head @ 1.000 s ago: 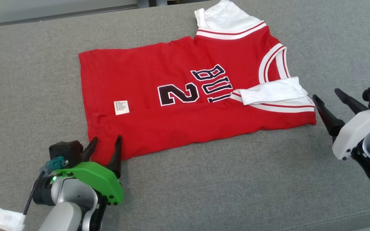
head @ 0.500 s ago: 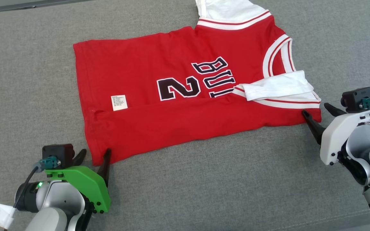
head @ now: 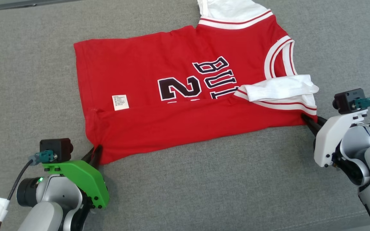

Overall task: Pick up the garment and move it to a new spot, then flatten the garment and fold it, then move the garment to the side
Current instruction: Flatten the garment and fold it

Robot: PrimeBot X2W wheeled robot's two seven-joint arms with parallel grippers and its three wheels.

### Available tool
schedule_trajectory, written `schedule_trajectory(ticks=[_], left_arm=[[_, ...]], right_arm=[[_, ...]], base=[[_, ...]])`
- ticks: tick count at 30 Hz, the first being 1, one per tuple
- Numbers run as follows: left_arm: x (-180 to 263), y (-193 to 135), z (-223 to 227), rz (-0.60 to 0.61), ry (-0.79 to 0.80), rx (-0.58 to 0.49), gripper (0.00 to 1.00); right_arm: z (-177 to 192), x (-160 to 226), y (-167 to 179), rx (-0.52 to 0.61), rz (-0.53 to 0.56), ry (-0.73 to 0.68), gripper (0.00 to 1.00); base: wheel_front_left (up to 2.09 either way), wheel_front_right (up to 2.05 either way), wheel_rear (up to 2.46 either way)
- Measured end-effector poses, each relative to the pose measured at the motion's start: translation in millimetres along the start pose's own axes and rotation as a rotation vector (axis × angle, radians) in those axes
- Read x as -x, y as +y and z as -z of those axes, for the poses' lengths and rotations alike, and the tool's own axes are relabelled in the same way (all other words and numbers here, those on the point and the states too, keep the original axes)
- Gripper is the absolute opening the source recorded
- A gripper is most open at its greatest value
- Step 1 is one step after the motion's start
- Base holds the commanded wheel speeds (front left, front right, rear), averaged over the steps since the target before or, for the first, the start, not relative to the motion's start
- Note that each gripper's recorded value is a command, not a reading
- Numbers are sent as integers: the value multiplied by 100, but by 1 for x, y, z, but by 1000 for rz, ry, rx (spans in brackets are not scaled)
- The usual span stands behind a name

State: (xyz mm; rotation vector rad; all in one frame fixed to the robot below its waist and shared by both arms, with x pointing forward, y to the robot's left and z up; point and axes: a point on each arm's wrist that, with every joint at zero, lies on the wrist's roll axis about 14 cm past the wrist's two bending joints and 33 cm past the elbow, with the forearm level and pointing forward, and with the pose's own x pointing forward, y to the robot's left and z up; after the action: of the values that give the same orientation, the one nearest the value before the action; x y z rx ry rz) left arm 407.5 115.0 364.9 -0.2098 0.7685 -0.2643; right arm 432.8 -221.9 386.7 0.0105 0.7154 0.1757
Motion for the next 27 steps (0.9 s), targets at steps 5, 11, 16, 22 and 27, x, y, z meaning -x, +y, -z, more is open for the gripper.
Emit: schedule_trajectory(ticks=[5, 11, 16, 22, 27], left_arm=[[21, 4, -6, 3, -7, -15, 0], [56, -7, -7, 31, 3, -31, 0], [76, -18, 10, 39, 23, 42, 0], [77, -26, 45, 44, 95, 150, 0], [67, -32, 68, 45, 147, 189, 28]], right_arm=[[-15, 22, -5, 11, -25, -9, 0], [-17, 60, 1, 23, -88, 31, 0], [10, 86, -7, 3, -87, 106, 0], [37, 91, -14, -60, -67, 155, 0], [60, 84, -10, -84, -64, 206, 36]], base=[[0, 0, 0], [0, 0, 0], [0, 0, 0], [0, 0, 0], [0, 0, 0]])
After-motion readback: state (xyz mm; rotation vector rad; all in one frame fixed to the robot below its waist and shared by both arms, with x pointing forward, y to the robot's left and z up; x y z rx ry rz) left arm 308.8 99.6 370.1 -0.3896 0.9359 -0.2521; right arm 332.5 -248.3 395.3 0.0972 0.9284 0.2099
